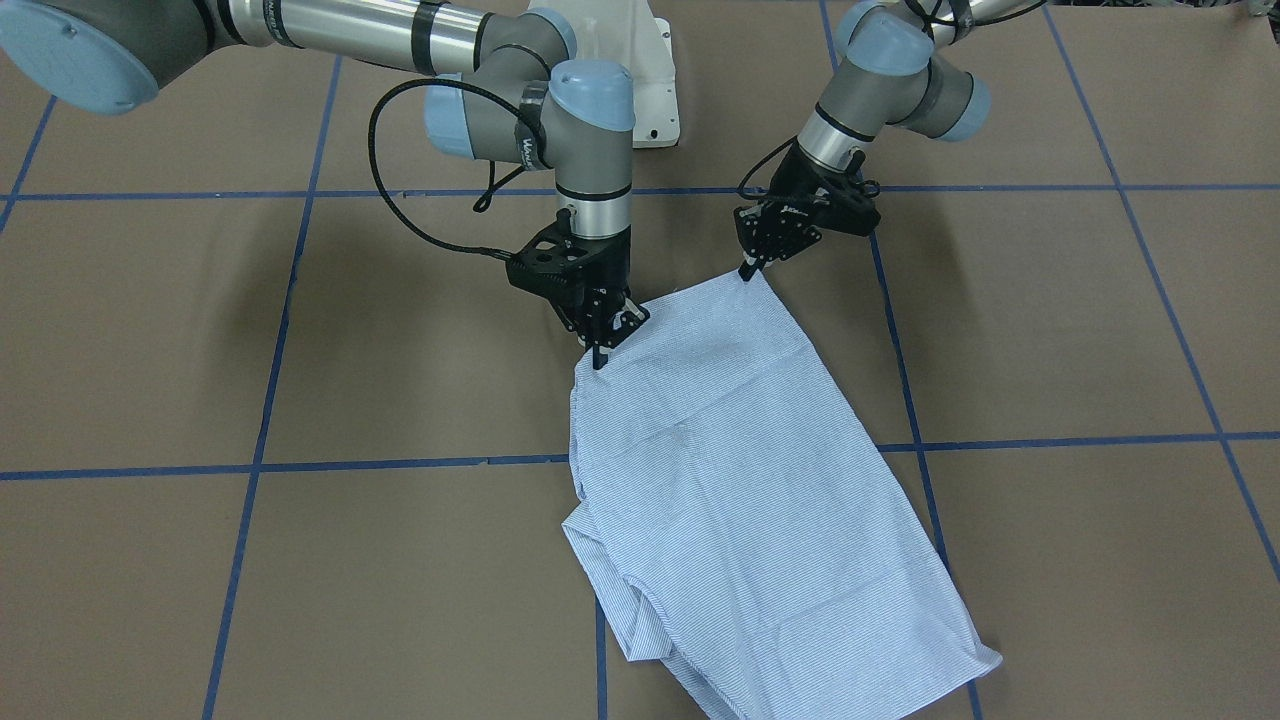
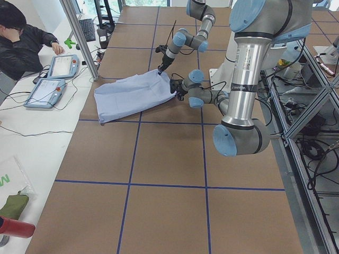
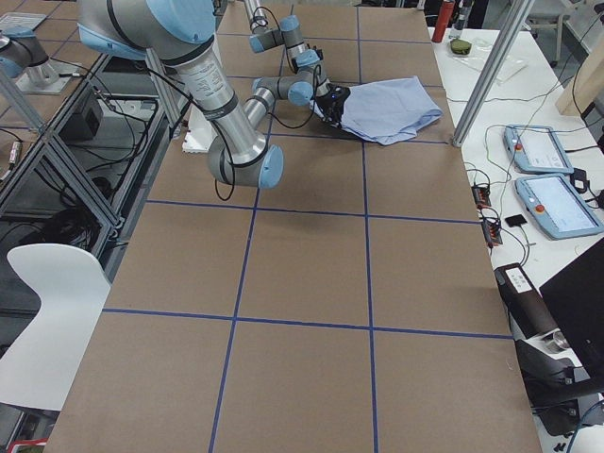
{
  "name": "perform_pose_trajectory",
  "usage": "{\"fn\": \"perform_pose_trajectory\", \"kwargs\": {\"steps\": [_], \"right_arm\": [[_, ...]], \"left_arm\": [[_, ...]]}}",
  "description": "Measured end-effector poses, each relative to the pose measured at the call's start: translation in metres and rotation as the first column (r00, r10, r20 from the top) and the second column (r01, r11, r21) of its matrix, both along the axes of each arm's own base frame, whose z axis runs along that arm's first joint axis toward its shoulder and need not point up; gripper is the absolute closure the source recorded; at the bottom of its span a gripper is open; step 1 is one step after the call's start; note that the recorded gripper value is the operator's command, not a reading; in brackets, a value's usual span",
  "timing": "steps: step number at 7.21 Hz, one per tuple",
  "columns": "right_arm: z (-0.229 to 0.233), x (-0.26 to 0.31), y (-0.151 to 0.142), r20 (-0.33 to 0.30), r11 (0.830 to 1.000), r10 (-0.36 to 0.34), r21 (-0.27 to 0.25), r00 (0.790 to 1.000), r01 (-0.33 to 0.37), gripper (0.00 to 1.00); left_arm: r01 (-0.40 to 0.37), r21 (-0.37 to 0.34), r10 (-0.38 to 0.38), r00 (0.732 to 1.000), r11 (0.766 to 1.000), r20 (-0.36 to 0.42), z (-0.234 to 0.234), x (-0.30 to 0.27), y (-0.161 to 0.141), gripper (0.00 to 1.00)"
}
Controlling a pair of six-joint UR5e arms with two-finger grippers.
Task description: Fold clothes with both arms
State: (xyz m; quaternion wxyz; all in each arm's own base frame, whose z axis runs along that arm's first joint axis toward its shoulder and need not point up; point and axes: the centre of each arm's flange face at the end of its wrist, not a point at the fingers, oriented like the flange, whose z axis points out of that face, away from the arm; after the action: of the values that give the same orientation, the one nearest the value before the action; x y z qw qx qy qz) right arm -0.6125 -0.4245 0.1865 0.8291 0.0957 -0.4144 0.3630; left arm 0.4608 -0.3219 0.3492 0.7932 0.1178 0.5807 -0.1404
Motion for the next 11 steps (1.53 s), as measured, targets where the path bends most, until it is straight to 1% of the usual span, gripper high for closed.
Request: {"fn": "perform_pose_trajectory", "kwargs": {"steps": [1, 2, 4, 5, 6, 7, 8, 9, 10, 11], "right_arm": [[0.01, 0.032, 0.018, 0.022, 1.0, -0.007, 0.01, 1.0, 0.007, 1.0], [0.01, 0.067, 0.05, 0.043, 0.999, -0.029, 0.018, 0.999, 0.028, 1.0], [-0.021, 0.129, 0.138, 0.066, 0.996, -0.085, 0.039, 0.994, 0.082, 1.0], [-0.036, 0.153, 0.177, 0.079, 0.994, -0.101, 0.038, 0.992, 0.098, 1.0], [-0.046, 0.176, 0.203, 0.076, 0.993, -0.115, 0.029, 0.99, 0.113, 1.0], [-0.05, 0.193, 0.214, 0.063, 0.993, -0.121, 0.021, 0.991, 0.12, 1.0], [-0.049, 0.197, 0.214, 0.044, 0.993, -0.117, 0.017, 0.992, 0.116, 1.0], [-0.044, 0.189, 0.203, 0.008, 0.995, -0.103, 0.018, 0.995, 0.103, 1.0], [-0.039, 0.178, 0.183, -0.028, 0.996, -0.08, 0.028, 0.996, 0.081, 1.0], [-0.036, 0.167, 0.155, -0.051, 0.997, -0.055, 0.048, 0.997, 0.058, 1.0]], "left_arm": [[-0.02, 0.008, 0.021, 0.999, 1.0, -0.04, -0.023, -0.012, 0.007, 1.0], [-0.042, 0.015, 0.043, 0.996, 0.999, -0.083, -0.051, -0.028, 0.016, 1.0], [-0.09, 0.012, 0.091, 0.982, 0.996, -0.164, -0.103, -0.06, 0.035, 1.0], [-0.115, 0.017, 0.116, 0.973, 0.993, -0.198, -0.121, -0.072, 0.047, 1.0], [-0.13, 0.022, 0.131, 0.967, 0.991, -0.22, -0.132, -0.083, 0.055, 1.0], [-0.141, 0.018, 0.141, 0.964, 0.99, -0.224, -0.141, -0.095, 0.063, 1.0], [-0.153, 0.008, 0.151, 0.966, 0.988, -0.211, -0.15, -0.1, 0.067, 1.0], [-0.159, -0.005, 0.155, 0.971, 0.987, -0.182, -0.158, -0.095, 0.066, 1.0], [-0.15, -0.013, 0.147, 0.979, 0.989, -0.14, -0.165, -0.084, 0.056, 1.0], [-0.122, -0.01, 0.121, 0.988, 0.992, -0.095, -0.171, -0.069, 0.035, 1.0]]}}
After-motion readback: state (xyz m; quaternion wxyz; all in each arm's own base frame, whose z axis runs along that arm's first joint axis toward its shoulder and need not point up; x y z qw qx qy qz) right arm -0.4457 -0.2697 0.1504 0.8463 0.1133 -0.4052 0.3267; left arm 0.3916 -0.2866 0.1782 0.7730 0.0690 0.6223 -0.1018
